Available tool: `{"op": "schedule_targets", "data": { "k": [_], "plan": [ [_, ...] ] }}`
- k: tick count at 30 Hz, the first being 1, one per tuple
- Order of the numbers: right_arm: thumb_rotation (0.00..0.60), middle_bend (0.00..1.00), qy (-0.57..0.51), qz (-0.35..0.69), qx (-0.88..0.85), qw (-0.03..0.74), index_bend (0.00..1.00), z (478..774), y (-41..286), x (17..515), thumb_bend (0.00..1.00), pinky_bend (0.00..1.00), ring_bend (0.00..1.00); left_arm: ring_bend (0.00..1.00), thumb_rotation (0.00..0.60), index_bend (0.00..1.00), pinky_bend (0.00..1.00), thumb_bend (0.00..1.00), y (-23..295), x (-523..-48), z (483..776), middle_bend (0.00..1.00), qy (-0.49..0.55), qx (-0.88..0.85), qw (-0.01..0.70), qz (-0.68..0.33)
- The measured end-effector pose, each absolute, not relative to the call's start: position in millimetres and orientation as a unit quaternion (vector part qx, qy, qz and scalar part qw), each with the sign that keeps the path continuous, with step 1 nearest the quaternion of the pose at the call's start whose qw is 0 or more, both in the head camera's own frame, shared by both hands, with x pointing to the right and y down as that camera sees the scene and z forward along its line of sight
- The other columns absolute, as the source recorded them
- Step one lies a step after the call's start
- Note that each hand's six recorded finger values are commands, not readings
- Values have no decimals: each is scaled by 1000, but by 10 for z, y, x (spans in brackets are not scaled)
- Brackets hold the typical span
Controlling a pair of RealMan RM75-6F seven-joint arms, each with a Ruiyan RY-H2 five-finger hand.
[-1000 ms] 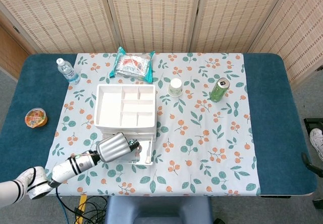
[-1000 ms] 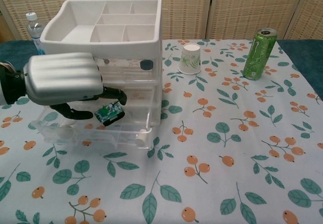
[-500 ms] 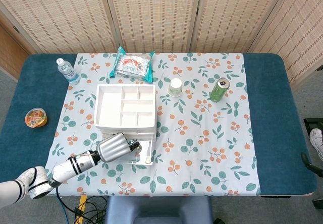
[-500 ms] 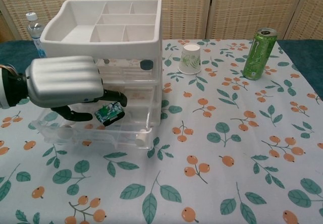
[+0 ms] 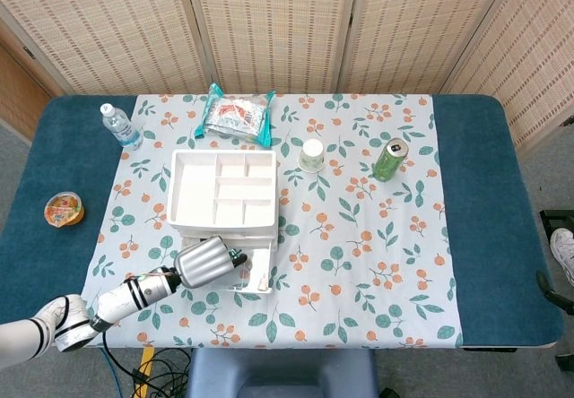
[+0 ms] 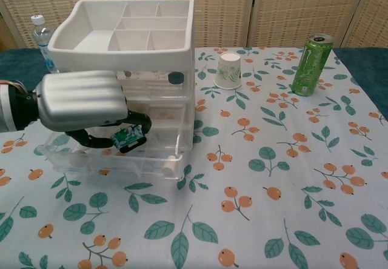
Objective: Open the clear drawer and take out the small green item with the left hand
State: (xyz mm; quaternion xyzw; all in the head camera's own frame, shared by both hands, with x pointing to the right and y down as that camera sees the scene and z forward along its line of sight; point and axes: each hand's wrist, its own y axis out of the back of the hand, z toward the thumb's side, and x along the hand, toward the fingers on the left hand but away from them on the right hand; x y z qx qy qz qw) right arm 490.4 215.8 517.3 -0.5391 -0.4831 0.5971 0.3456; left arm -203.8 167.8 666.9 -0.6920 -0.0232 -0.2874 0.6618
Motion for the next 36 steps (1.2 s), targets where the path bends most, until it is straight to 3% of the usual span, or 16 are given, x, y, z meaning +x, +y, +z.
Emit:
{"op": "schedule_targets", "data": {
  "k": [16,36],
  "plan": [
    [600,0,-486,598,-536,345,0,5151,2165,4926,339,57,26,958,600,467,1000,296,1653,-2019,6621,928,2,-702,657,-276],
    [600,0,-484,591,-545,346,0,5194,2126,4873,339,57,27,957,600,455,1000,296,1617,-2346,6141,928,87,-705,643,-286]
  ]
}}
